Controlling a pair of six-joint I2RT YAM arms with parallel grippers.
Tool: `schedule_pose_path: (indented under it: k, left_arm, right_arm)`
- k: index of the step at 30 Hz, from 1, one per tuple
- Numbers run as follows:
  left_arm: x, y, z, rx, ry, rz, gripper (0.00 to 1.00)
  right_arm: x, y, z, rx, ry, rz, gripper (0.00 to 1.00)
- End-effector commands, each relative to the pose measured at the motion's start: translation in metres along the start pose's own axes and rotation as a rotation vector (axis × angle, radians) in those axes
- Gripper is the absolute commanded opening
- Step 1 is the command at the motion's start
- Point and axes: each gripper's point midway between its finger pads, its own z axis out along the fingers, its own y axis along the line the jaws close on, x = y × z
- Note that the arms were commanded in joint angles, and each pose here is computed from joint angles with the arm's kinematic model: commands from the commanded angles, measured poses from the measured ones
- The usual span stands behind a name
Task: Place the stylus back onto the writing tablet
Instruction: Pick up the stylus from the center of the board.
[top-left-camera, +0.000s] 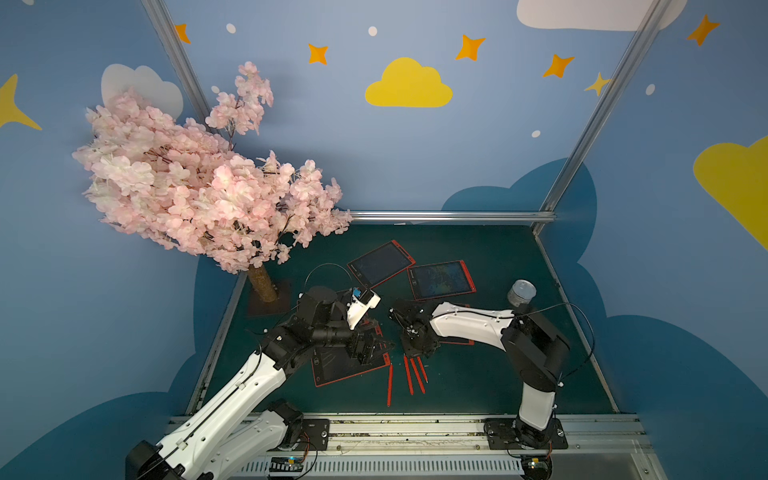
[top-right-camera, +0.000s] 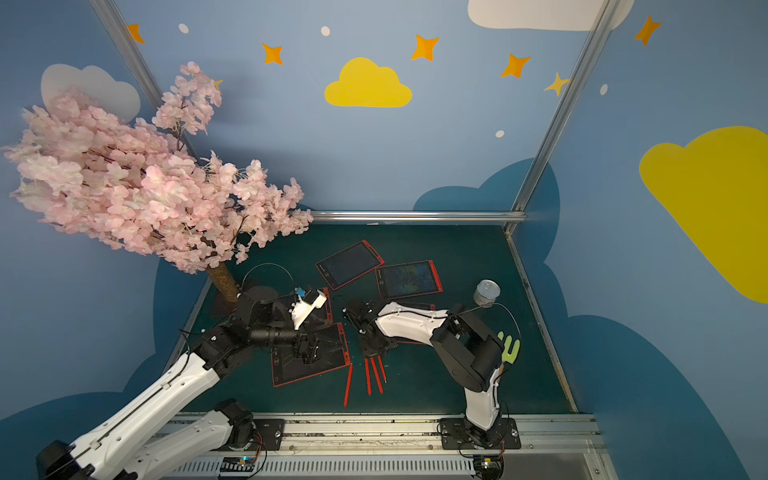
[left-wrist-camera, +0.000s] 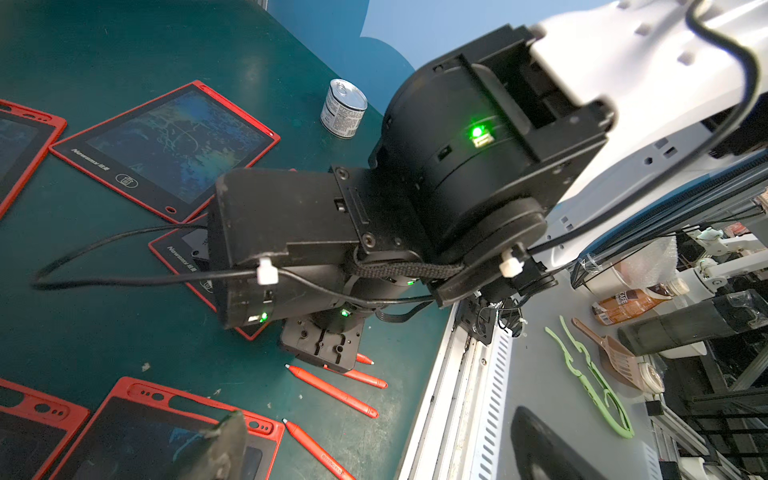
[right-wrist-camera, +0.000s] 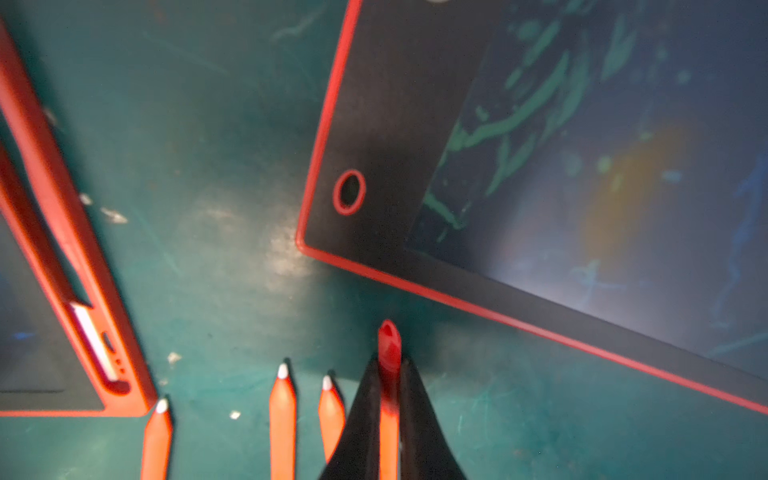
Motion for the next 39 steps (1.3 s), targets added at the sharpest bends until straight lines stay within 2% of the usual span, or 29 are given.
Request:
schedule_pose_path:
  k: [1,9,14,18,22,29,34,39]
  left_arm:
    - [-0.007,-0.005,-0.004,0.015,-0.015,0.011,0.98]
    - [-0.008,-0.007,-0.006,0.020,-0.023,0.015,0.98]
    - [-0.011,-0.009,-0.008,0.018,-0.045,0.025,0.98]
    - [-0.013,-0.008,-0.007,0.014,-0.059,0.009,0.99]
    - [-0.013,-0.005,-0.002,0.004,-0.056,-0.024,0.99]
    - [-0.010,0.003,0.020,0.002,-0.079,-0.198,0.98]
    - [-0.011,0.001,0.040,0.101,-0.128,-0.321,0.95]
    - [-0.009,-0.003,0.065,0.167,-0.090,-0.378,0.90]
  right_arm:
    - [-0.009,-0.007,0.015,0.046,-0.017,0.005,0.11]
    - [-0.009,-0.007,0.014,0.042,-0.018,0.009,0.04]
    - [-0.008,-0.012,-0.001,-0.013,-0.050,0.041,0.02]
    - [-0.008,-0.016,-0.020,-0.145,-0.091,0.084,0.02]
    - [-0.004,-0.028,-0.039,-0.219,-0.123,0.113,0.02]
    - [-0.010,-0.045,-0.078,-0.472,-0.189,0.197,0.03]
    - [-0.016,-0.054,-0.116,-0.677,-0.257,0.226,0.03]
    - [-0.020,-0.068,-0.154,-0.884,-0.348,0.296,0.04]
